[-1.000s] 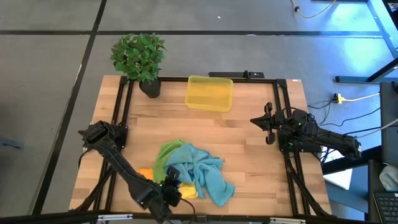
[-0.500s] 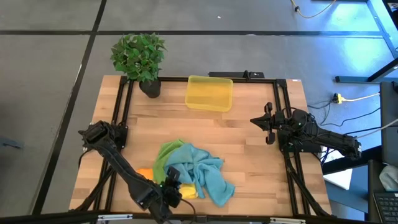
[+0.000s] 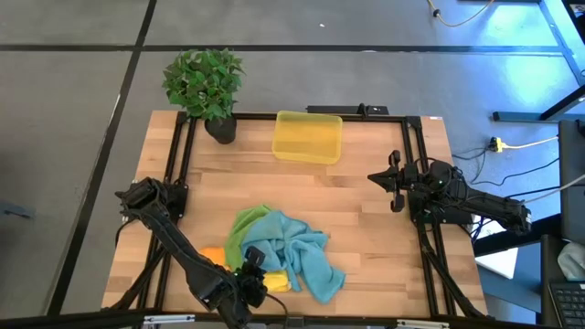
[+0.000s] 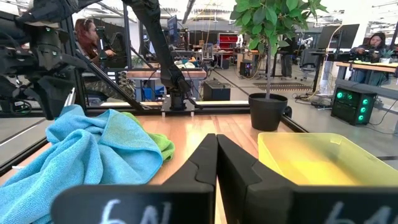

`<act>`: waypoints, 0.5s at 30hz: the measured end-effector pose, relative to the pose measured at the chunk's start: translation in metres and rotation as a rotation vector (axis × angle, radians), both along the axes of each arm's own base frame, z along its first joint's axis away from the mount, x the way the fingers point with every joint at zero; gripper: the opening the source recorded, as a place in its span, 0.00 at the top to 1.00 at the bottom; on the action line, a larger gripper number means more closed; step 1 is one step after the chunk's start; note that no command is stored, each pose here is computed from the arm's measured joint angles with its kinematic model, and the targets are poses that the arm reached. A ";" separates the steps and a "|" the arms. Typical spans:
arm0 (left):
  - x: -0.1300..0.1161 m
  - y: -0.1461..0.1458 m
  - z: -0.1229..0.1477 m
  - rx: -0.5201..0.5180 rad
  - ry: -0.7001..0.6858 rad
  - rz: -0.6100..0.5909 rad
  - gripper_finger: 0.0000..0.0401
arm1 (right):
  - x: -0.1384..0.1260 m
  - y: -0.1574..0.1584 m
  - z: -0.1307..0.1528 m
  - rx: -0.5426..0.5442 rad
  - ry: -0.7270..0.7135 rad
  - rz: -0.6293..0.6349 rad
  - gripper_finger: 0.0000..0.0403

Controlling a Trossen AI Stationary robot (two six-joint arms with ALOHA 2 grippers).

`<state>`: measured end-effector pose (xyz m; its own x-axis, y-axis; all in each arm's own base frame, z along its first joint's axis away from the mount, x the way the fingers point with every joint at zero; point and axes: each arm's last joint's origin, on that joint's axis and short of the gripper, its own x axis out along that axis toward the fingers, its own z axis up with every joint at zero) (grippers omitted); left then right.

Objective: Fold microfiber towels
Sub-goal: Fold the left blue microfiber towel

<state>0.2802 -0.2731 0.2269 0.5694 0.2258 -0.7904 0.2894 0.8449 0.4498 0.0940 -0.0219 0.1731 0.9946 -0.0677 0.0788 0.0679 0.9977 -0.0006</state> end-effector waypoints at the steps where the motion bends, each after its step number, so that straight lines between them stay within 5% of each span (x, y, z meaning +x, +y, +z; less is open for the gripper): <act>1: 0.000 0.000 0.000 -0.011 0.012 -0.004 0.86 | 0.000 0.000 0.000 0.000 0.000 0.000 0.97; 8: -0.004 0.001 -0.001 0.003 0.057 -0.015 0.98 | 0.000 0.000 0.000 0.000 0.000 0.000 0.97; 15: -0.005 0.006 0.012 0.083 0.053 0.004 1.00 | 0.000 0.000 0.000 0.000 0.000 0.000 0.97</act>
<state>0.2747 -0.2669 0.2385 0.5261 0.2937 -0.7981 0.3114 0.8068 0.5021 0.0940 -0.0219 0.1730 0.9946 -0.0673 0.0789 0.0676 0.9977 -0.0008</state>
